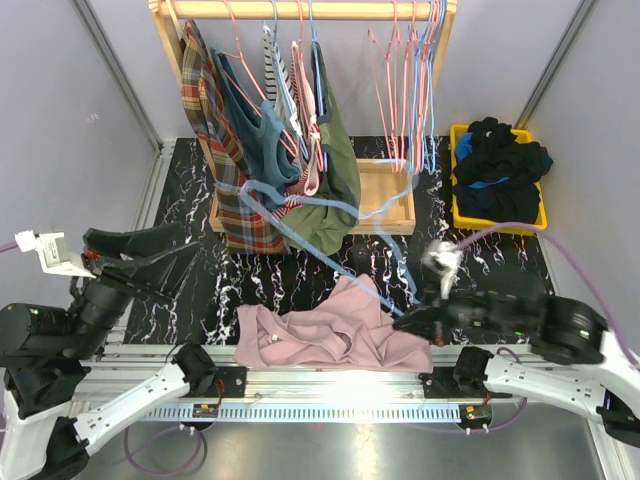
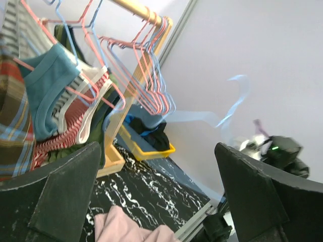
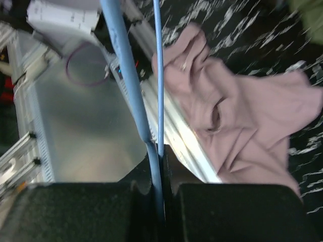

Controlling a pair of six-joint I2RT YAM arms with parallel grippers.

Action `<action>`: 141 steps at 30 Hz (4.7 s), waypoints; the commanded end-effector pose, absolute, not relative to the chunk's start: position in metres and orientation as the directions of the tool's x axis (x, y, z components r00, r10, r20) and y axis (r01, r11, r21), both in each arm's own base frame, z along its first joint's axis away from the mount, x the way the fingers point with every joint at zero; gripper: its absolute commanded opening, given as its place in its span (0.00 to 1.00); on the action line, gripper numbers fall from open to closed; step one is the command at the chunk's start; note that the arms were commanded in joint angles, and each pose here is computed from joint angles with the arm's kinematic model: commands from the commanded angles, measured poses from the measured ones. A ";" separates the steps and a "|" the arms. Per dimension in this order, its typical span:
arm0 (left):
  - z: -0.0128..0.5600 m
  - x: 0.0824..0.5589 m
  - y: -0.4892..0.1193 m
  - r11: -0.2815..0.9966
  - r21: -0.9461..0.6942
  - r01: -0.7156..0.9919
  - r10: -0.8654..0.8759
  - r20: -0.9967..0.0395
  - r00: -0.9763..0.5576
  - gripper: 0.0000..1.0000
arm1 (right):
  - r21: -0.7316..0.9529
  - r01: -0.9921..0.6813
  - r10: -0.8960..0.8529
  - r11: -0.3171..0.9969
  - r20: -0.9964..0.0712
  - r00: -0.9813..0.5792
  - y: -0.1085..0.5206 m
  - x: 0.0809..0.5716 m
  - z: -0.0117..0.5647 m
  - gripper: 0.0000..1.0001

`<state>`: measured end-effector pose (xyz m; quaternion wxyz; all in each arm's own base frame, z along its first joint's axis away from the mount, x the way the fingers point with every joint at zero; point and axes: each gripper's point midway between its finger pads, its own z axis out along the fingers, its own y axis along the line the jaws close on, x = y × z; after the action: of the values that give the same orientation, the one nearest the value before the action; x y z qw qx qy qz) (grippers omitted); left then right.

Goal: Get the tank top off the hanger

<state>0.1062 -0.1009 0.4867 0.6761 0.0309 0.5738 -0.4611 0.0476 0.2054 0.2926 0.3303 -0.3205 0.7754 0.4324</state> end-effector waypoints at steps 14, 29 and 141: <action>0.430 0.120 -0.117 0.595 -0.550 0.586 -0.546 -0.812 -0.207 0.99 | 0.217 -0.322 0.080 0.922 -0.918 -0.388 0.157 0.179 0.374 0.00; 0.410 0.112 -0.115 0.589 -0.558 0.585 -0.526 -0.814 -0.246 0.99 | 0.155 -0.126 0.071 0.980 -0.859 -0.507 0.206 0.281 0.391 0.00; 0.378 0.124 -0.142 0.582 -0.610 0.537 -0.486 -0.791 -0.373 0.99 | 0.762 0.319 0.800 0.564 -0.600 0.019 -0.066 0.419 0.351 0.00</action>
<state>0.1252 -0.1362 0.3593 0.5536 0.0112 0.7091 -0.4366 0.3573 -0.0588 0.2621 0.4889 0.4999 0.7077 0.1017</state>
